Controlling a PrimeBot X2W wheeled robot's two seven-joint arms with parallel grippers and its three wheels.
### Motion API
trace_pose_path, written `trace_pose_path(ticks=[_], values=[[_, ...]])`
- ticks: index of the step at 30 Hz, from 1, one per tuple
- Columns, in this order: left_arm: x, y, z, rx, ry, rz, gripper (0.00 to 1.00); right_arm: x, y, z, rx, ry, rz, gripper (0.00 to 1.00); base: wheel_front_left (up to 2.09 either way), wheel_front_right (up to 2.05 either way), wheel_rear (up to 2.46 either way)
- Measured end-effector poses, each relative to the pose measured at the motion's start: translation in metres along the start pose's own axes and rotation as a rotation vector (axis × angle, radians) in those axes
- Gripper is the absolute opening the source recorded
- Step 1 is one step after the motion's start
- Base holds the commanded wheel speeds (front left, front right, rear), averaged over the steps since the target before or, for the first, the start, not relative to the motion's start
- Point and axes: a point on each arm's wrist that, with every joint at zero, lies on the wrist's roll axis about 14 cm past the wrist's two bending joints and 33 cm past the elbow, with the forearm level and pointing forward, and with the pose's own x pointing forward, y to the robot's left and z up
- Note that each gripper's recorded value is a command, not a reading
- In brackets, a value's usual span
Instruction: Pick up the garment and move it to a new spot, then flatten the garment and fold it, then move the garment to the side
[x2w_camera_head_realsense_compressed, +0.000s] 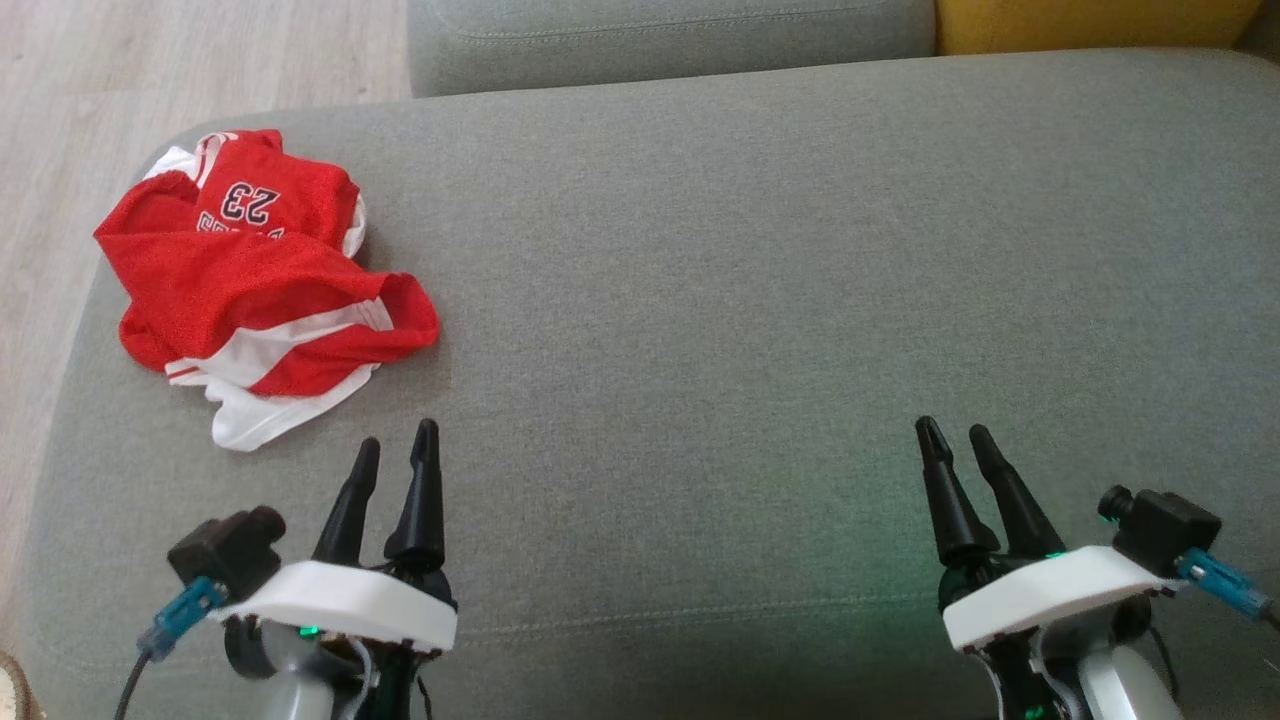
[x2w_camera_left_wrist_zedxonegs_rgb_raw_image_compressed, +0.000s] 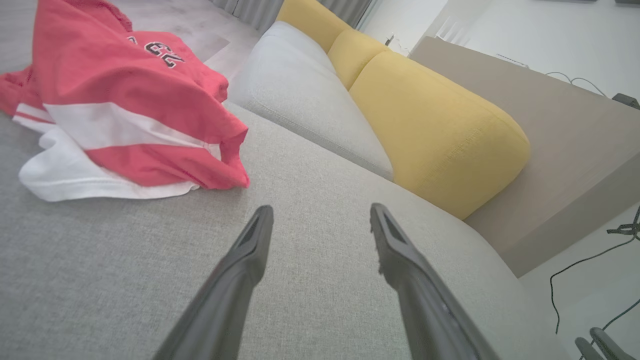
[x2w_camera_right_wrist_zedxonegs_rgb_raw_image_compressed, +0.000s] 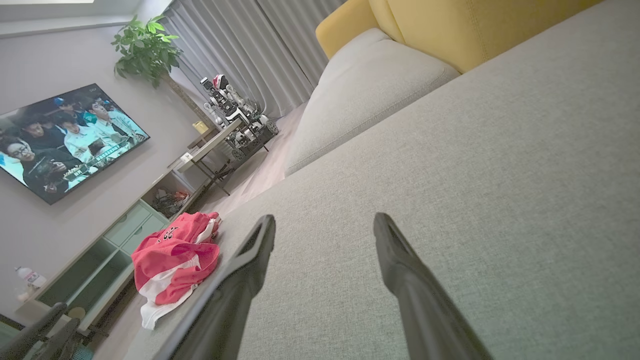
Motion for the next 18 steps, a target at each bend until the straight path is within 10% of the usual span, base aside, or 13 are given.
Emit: trace_pose_path(ticks=[18], values=[[0.002, -0.031, 0.01, 0.227, -0.069, -0.102, 1.0, 0.001, 0.012, 0.011, -0.202, -0.053, 0.052, 1.0, 0.0, 0.0, 0.0]])
